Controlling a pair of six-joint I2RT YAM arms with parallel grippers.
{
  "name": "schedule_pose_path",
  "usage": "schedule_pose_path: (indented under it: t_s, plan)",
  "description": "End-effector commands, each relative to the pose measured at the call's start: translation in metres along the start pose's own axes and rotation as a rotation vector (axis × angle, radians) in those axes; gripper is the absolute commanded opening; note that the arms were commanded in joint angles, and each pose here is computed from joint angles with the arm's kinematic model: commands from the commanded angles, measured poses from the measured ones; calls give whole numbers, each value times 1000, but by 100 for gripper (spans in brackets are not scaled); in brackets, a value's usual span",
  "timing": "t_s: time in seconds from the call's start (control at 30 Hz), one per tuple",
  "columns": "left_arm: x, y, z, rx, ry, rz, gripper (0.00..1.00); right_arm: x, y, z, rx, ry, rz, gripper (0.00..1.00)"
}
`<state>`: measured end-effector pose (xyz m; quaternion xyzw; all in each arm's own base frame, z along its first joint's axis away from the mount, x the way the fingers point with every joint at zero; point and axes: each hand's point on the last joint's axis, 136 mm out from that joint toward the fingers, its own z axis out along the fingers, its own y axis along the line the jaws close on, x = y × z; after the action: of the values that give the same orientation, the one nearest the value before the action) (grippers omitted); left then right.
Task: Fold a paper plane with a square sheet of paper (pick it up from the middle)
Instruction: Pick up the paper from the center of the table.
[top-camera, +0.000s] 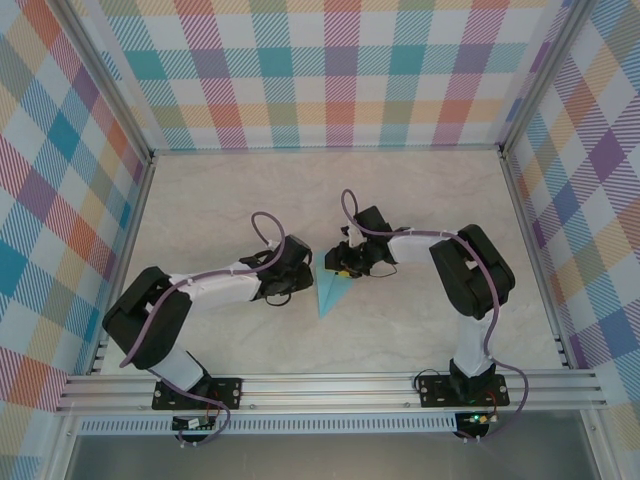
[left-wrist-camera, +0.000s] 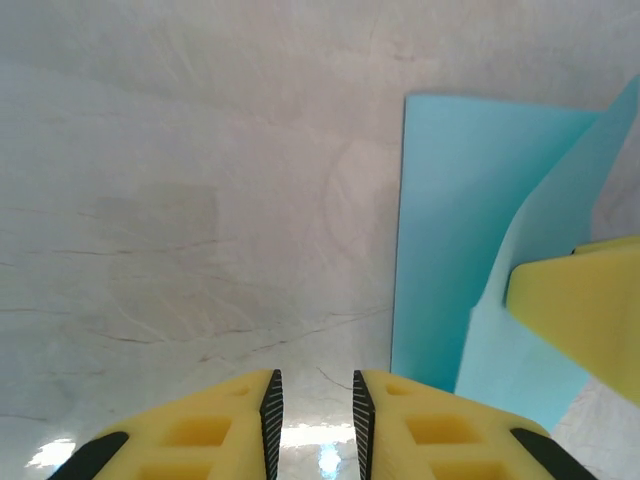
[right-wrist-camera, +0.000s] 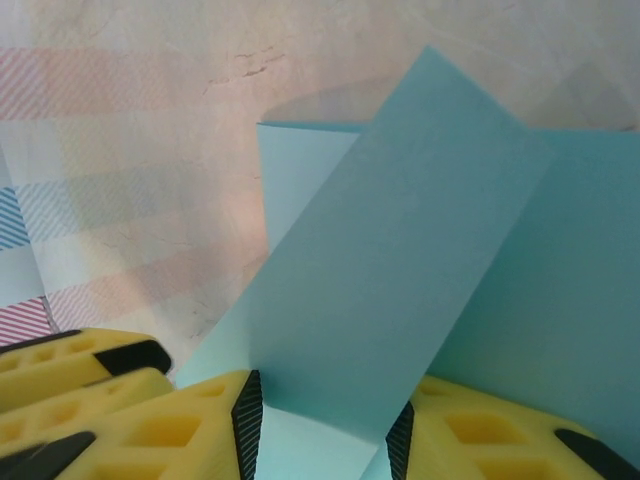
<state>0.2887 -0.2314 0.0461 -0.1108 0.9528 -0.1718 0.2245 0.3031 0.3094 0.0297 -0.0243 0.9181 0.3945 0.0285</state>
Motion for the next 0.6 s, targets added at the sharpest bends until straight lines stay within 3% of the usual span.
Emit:
schedule_pose_path:
  t_s: [0.0,0.17,0.3,0.57]
  plan:
    - [-4,20,-8,-47,-21,-30,28,4,5,3,-52,11,-11,35]
    - [-7,21,-17,9,-26,-68,31,1,12,-7,-57,-31,-36,14]
    - [-9,14,-28,117,-10,-108,37,-1,30,-24,-99,-82,-87,7]
    - [-26,-30,-88,523,-44,-112,70,1,90,-63,-293,-103,-212,6]
